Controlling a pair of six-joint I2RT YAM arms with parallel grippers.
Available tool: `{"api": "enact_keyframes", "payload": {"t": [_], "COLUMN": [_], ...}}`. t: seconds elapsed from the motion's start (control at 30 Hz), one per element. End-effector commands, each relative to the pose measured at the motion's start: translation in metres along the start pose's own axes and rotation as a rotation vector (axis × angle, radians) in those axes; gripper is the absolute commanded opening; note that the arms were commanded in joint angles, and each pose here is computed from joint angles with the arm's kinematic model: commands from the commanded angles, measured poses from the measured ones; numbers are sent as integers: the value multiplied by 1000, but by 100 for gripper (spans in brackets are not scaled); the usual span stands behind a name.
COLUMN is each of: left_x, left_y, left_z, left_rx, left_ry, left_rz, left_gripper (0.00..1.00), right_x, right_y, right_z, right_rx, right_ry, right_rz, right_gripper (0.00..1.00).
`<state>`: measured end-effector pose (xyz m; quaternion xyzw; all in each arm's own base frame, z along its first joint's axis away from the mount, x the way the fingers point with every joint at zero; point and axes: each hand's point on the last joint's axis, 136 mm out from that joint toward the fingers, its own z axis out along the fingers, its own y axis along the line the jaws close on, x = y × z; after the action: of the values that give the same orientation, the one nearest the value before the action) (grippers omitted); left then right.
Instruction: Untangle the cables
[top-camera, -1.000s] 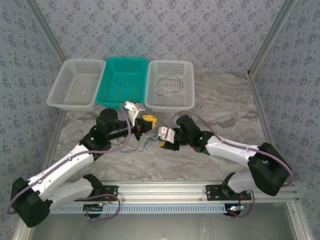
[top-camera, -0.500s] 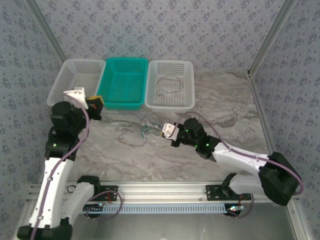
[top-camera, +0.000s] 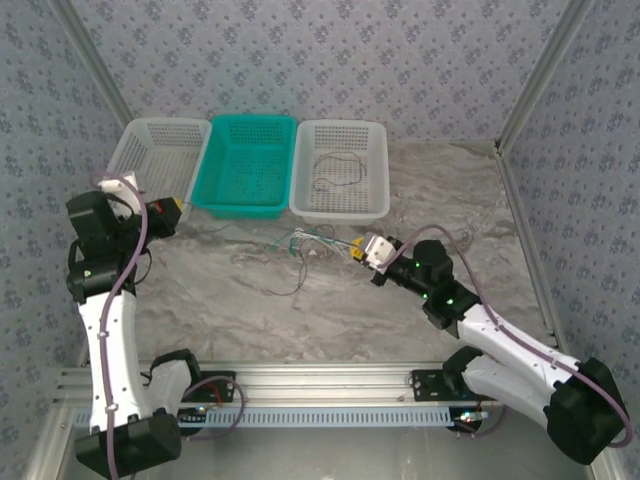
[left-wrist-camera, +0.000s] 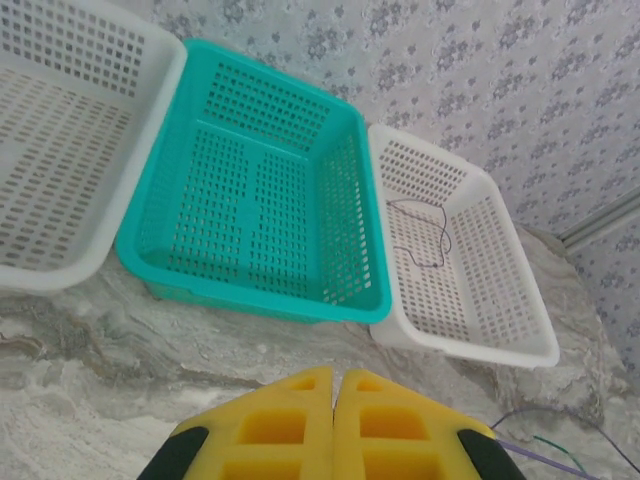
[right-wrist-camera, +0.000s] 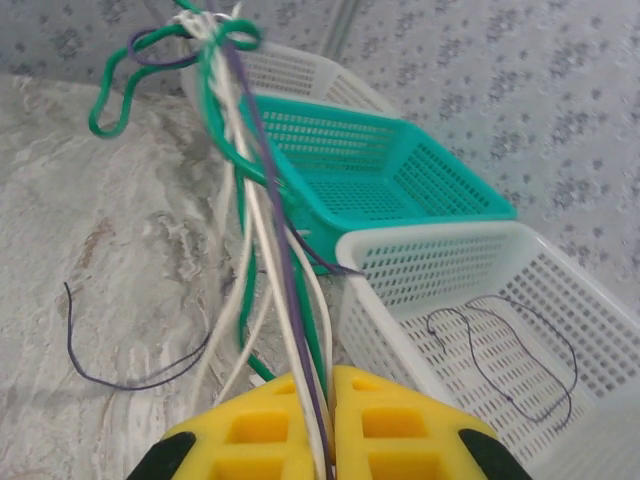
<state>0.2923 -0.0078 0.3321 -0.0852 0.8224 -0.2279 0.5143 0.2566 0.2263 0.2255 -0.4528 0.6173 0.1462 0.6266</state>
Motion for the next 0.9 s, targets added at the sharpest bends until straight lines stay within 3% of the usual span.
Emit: {"api": "enact_keyframes", "payload": {"t": [0.0, 0.1, 0.27, 0.33, 0.4, 0.53, 0.6, 0.67, 0.77, 0.83, 0.87], "left_x": [-106, -101, -69, -40, -2, 65, 88, 107, 130, 138, 141], "left_y": [71, 55, -40, -88, -128, -156, -141, -118, -102, -100, -99], "left_z": [-58, -45, -10, -3, 4, 22, 35, 46, 49, 47, 46], "left_rx": [-485, -367, 245, 450, 572, 584, 502, 402, 368, 371, 369], "left_ry": [-402, -372, -281, -213, -131, -13, 27, 64, 115, 123, 125], "left_rz": [124, 144, 225, 270, 340, 406, 384, 325, 274, 252, 244], "left_gripper": [0, 0, 0, 0, 0, 0, 0, 0, 0, 0, 0], "right_x": [86, 79, 59, 52, 51, 86, 109, 119, 101, 82, 71], "right_y": [-28, -30, 4, 36, 72, 127, 137, 137, 138, 138, 138], "right_z": [-25, -28, -11, 1, 13, 26, 27, 28, 29, 28, 28], "right_rx": [186, 203, 65, -60, -184, -243, -213, -186, -226, -270, -300], "right_ry": [299, 306, 273, 304, 347, 515, 593, 649, 621, 574, 553], "right_rz": [259, 382, 515, 537, 569, 542, 505, 496, 474, 465, 470], "right_gripper": [0, 0, 0, 0, 0, 2, 13, 35, 63, 75, 77]}}
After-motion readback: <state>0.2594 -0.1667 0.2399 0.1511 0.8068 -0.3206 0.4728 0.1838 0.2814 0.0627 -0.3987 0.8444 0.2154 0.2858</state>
